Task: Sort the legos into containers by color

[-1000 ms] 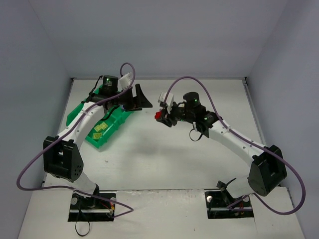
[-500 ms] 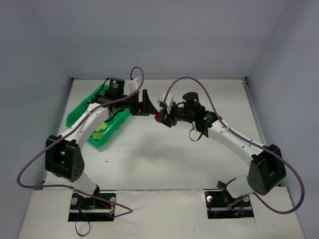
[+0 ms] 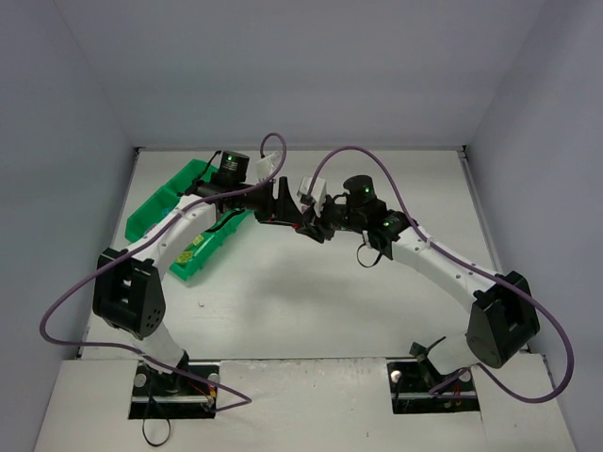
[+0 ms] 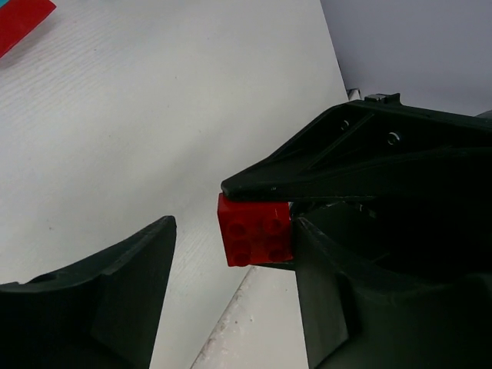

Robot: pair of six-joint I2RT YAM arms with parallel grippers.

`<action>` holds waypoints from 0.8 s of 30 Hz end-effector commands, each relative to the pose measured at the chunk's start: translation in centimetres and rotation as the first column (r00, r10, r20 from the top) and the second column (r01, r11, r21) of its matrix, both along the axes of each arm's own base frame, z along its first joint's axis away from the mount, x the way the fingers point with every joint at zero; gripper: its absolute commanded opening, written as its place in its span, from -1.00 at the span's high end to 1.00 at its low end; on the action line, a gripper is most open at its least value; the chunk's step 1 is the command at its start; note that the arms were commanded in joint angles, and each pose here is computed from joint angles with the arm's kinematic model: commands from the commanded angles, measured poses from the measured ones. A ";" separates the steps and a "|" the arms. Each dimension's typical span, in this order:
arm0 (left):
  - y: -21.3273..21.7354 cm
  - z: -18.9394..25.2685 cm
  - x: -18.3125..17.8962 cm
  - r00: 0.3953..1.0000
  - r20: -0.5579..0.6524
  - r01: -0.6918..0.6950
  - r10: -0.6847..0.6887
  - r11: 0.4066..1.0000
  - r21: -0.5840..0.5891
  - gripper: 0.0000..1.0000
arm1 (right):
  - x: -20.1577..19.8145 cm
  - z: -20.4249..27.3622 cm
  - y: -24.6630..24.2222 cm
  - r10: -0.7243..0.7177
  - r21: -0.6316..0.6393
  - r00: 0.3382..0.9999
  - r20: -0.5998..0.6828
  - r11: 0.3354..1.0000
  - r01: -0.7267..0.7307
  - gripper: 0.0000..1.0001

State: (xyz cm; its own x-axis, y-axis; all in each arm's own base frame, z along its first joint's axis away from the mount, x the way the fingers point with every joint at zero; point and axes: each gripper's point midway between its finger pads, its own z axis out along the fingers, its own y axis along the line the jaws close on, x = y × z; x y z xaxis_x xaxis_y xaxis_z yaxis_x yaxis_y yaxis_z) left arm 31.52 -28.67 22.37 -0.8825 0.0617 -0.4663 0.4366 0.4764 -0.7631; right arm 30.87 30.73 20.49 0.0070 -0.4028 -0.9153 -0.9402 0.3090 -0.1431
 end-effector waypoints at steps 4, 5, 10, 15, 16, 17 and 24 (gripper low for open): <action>-0.8 3.1 0.6 0.993 0.114 0.020 -0.015 0.999 -0.047 0.33 | 1.0 3.5 0.9 0.010 0.069 0.995 0.102 0.997 -0.017 0.75; -0.9 3.1 0.7 0.993 0.114 0.019 -0.013 0.999 -0.048 0.41 | 1.0 3.5 0.9 0.008 0.069 0.995 0.101 0.997 -0.015 0.75; -0.8 3.5 1.0 0.991 0.132 0.005 0.002 0.999 -0.054 0.81 | 1.1 3.4 0.7 -0.005 0.066 0.995 0.101 0.998 -0.001 0.48; -0.2 3.1 1.8 0.989 0.147 -0.020 0.023 1.000 -0.022 0.86 | 1.6 3.0 -0.1 -0.062 0.052 0.994 0.091 0.997 0.057 -0.31; 0.2 2.9 2.2 0.988 0.153 -0.038 0.039 0.999 -0.005 0.86 | 2.0 2.9 -0.4 -0.093 0.045 0.992 0.091 0.995 0.089 -0.38; 0.5 2.5 2.7 0.987 0.153 -0.049 0.045 0.999 0.017 0.86 | 2.3 2.8 -0.7 -0.115 0.041 0.990 0.088 0.993 0.111 -0.43; 8.2 0.6 10.2 0.933 0.203 -0.337 0.299 0.923 0.189 0.86 | 4.2 2.5 -4.8 -0.302 0.047 0.952 0.048 0.953 0.300 -0.60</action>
State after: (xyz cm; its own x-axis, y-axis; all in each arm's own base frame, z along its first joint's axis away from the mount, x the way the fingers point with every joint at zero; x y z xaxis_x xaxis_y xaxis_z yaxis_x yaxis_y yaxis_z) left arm 37.43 -24.78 21.21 -0.8563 -0.0252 -0.5158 0.3814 0.6425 -0.6646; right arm 33.32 28.00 19.23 -0.0919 -0.4312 -0.8976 -0.8701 0.4731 -0.1382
